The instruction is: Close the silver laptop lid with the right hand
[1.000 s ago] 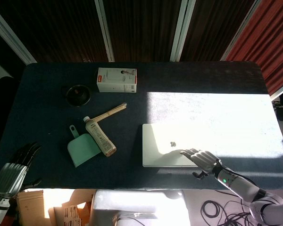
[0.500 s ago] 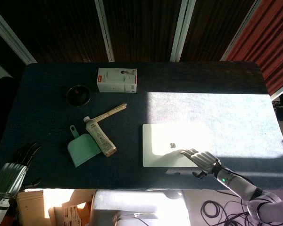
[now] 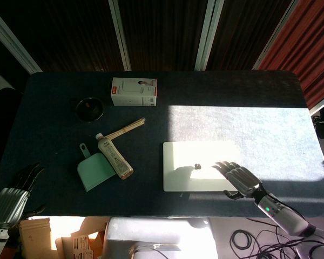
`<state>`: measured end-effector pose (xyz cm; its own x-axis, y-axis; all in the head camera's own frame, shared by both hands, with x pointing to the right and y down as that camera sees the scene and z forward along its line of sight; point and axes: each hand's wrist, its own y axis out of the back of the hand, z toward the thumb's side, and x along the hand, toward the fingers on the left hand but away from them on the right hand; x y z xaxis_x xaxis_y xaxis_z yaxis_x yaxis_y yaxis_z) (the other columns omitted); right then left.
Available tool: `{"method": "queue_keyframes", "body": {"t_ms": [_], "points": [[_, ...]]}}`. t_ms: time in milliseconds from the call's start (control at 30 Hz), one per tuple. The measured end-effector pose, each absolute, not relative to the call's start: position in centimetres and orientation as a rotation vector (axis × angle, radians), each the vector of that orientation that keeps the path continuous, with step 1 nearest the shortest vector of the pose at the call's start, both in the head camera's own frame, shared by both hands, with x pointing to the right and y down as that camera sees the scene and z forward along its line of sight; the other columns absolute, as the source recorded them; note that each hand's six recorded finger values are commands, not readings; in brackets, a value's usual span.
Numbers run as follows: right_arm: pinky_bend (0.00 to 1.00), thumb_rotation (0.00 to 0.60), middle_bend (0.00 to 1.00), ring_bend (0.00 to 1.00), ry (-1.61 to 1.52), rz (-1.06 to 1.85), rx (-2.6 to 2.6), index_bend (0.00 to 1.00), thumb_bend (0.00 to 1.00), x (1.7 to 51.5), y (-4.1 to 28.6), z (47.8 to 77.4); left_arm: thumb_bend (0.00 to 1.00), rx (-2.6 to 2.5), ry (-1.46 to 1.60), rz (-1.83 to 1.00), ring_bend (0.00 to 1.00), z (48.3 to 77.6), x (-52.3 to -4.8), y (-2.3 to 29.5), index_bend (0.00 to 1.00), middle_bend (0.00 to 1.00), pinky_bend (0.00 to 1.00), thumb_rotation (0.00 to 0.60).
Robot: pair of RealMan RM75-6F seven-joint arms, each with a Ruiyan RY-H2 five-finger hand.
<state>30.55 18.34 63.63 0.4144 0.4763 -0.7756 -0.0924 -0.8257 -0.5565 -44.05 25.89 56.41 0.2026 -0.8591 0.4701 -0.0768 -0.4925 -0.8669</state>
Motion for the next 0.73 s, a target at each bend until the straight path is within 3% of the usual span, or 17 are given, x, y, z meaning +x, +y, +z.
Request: {"method": "queue_keyframes", "body": {"t_ms": [233,533,733], "points": [[0.00,0.600,0.00,0.00,-0.572,1.340,-2.024,0.00,0.35,33.8,18.4,59.8,0.02,-1.747,0.890,-1.357,0.00,56.2,-44.1,25.9,0.00,0.03,0.14,0.600],[0.00,0.600,0.00,0.00,-0.907,1.387,-1.701,0.00,0.35,41.2,23.4,55.0,0.02,-1.740,0.891,-1.358,0.00,56.3,-44.1,26.0,0.00,0.03,0.14,0.600],[0.00,0.600,0.00,0.00,-0.913,1.400,-1.657,0.00,0.35,42.0,25.1,55.3,0.02,-1.725,0.895,-1.350,0.00,56.1,-44.0,26.1,0.00,0.03,0.14,0.600]]}}
